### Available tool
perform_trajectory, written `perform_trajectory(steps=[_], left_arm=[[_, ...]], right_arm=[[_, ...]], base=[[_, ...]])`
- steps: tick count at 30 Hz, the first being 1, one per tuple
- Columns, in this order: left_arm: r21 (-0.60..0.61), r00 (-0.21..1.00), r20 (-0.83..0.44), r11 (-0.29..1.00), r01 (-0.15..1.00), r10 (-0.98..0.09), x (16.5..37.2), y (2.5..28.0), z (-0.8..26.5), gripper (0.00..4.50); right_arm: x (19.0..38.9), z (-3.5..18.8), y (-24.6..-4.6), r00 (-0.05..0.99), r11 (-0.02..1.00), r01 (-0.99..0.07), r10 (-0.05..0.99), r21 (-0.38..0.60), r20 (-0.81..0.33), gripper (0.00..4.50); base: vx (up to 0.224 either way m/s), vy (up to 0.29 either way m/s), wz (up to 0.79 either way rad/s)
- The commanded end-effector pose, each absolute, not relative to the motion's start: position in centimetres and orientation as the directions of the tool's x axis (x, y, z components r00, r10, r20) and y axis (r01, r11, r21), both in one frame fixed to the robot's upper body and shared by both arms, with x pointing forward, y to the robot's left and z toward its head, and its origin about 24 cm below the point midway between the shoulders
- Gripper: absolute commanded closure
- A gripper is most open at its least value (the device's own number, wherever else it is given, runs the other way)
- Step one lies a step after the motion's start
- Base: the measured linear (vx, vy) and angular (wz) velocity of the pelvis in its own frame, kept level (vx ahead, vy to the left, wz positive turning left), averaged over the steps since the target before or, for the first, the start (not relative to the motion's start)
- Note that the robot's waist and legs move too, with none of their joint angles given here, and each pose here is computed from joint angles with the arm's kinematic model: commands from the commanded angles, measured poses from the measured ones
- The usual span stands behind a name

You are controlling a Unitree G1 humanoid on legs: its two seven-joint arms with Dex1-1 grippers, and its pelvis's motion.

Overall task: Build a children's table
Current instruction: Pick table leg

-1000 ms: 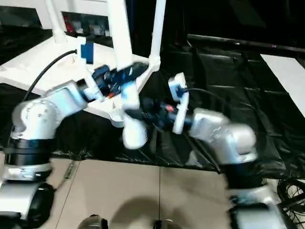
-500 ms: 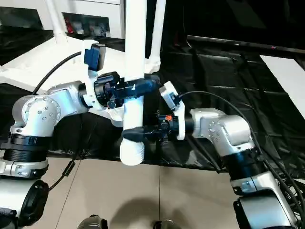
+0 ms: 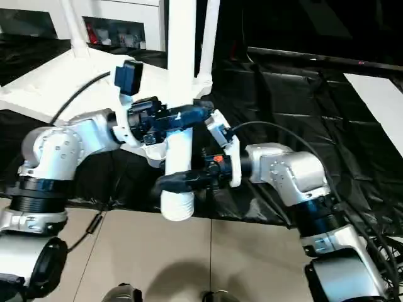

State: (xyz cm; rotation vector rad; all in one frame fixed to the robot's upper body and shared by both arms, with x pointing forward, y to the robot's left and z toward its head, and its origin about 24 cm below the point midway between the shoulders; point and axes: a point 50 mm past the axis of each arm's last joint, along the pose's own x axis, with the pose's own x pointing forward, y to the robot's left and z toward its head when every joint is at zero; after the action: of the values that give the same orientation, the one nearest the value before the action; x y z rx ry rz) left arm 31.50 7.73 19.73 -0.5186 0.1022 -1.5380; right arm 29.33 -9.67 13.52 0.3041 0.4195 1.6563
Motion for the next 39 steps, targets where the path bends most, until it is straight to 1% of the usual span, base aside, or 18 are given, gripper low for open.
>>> perform_trajectory(steps=[1, 5, 6, 9, 11, 16, 17, 18, 19, 22, 23, 24, 27, 30, 34, 36, 37, 39], left_arm=[[-0.342, 0.021, 0.253, -0.069, 0.937, -0.967, 31.5, 7.2, 20.6, 2.64], [-0.341, 0.016, 0.250, -0.073, 0.937, -0.968, 31.5, 7.3, 20.6, 2.64], [-0.340, 0.014, 0.249, -0.074, 0.938, -0.968, 31.5, 7.3, 20.6, 2.64], [-0.338, 0.003, 0.243, -0.082, 0.938, -0.970, 31.5, 7.4, 20.6, 2.64], [-0.337, -0.006, 0.241, -0.089, 0.937, -0.970, 31.4, 7.4, 20.5, 2.64], [-0.316, -0.037, 0.239, -0.113, 0.942, -0.970, 31.1, 7.4, 20.5, 2.64], [-0.315, -0.001, 0.228, -0.075, 0.946, -0.974, 31.3, 7.4, 20.5, 2.64], [-0.318, 0.006, 0.228, -0.069, 0.946, -0.974, 31.4, 7.4, 20.5, 2.08], [-0.321, 0.026, 0.237, -0.053, 0.945, -0.971, 31.5, 7.3, 20.5, 1.94], [-0.343, 0.083, 0.298, -0.026, 0.939, -0.951, 32.1, 7.5, 21.0, 1.82], [-0.343, 0.083, 0.298, -0.026, 0.939, -0.951, 32.1, 7.5, 21.0, 1.66], [-0.330, 0.117, 0.329, 0.002, 0.944, -0.937, 32.4, 7.6, 21.3, 1.48], [-0.311, 0.161, 0.371, 0.041, 0.950, -0.915, 32.7, 7.8, 21.7, 1.46], [-0.278, 0.258, 0.433, 0.144, 0.950, -0.864, 33.1, 8.7, 22.7, 1.47], [-0.128, 0.445, 0.285, 0.427, 0.895, -0.849, 33.3, 10.7, 22.2, 1.47], [-0.091, 0.560, 0.262, 0.557, 0.825, -0.786, 33.5, 12.3, 22.3, 1.47], [-0.037, 0.665, 0.226, 0.676, 0.736, -0.712, 33.6, 13.9, 21.9, 1.47], [0.043, 0.742, 0.166, 0.756, 0.653, -0.650, 33.5, 15.2, 21.0, 1.47]], right_arm=[[29.5, 13.6, -9.9, -0.123, -0.090, -0.897, 0.991, 0.432, -0.048, 1.33], [29.6, 13.5, -10.0, -0.121, -0.088, -0.897, 0.991, 0.434, -0.050, 1.55], [29.6, 13.5, -10.0, -0.121, -0.087, -0.897, 0.991, 0.434, -0.051, 1.75], [29.6, 13.5, -10.1, -0.121, -0.086, -0.898, 0.991, 0.431, -0.054, 1.86], [29.6, 13.5, -10.1, -0.121, -0.086, -0.898, 0.991, 0.431, -0.055, 2.16], [29.6, 13.6, -10.0, -0.122, -0.088, -0.898, 0.991, 0.431, -0.051, 2.52], [29.6, 13.6, -10.0, -0.121, -0.089, -0.899, 0.991, 0.429, -0.048, 2.52], [29.6, 13.6, -9.9, -0.121, -0.089, -0.899, 0.992, 0.428, -0.047, 2.54], [29.6, 13.6, -9.9, -0.119, -0.089, -0.900, 0.992, 0.426, -0.044, 2.55], [29.6, 13.6, -9.8, -0.103, -0.081, -0.905, 0.994, 0.418, -0.031, 2.59], [29.6, 13.6, -9.8, -0.103, -0.081, -0.905, 0.994, 0.418, -0.031, 2.60], [29.5, 13.6, -9.6, -0.083, -0.070, -0.910, 0.996, 0.410, -0.016, 2.61], [29.6, 13.6, -9.5, -0.057, -0.053, -0.916, 0.998, 0.398, 0.001, 2.61], [30.0, 13.9, -9.4, 0.068, 0.053, -0.940, 0.997, 0.336, 0.034, 2.61], [30.6, 14.2, -10.5, 0.282, 0.251, -0.924, 0.957, 0.289, 0.068, 2.61], [30.7, 14.4, -11.5, 0.379, 0.340, -0.897, 0.920, 0.282, 0.096, 2.62], [30.5, 14.3, -12.3, 0.455, 0.412, -0.867, 0.884, 0.281, 0.108, 2.62], [30.3, 14.0, -13.0, 0.522, 0.482, -0.832, 0.848, 0.276, 0.093, 2.62]], base=[[0.000, 0.000, 0.00], [0.000, 0.000, 0.00], [0.000, 0.000, 0.00], [0.000, 0.000, 0.00], [0.000, 0.000, 0.00], [0.000, 0.000, 0.00], [0.000, 0.000, 0.00], [0.000, 0.000, 0.00], [0.000, 0.000, 0.00], [0.000, 0.000, 0.00], [0.000, 0.000, 0.00], [0.000, 0.000, 0.00], [0.000, 0.000, 0.00], [0.000, 0.000, 0.00], [0.000, 0.000, 0.00], [0.000, 0.000, 0.00], [0.000, 0.000, 0.00], [0.000, 0.000, 0.00]])
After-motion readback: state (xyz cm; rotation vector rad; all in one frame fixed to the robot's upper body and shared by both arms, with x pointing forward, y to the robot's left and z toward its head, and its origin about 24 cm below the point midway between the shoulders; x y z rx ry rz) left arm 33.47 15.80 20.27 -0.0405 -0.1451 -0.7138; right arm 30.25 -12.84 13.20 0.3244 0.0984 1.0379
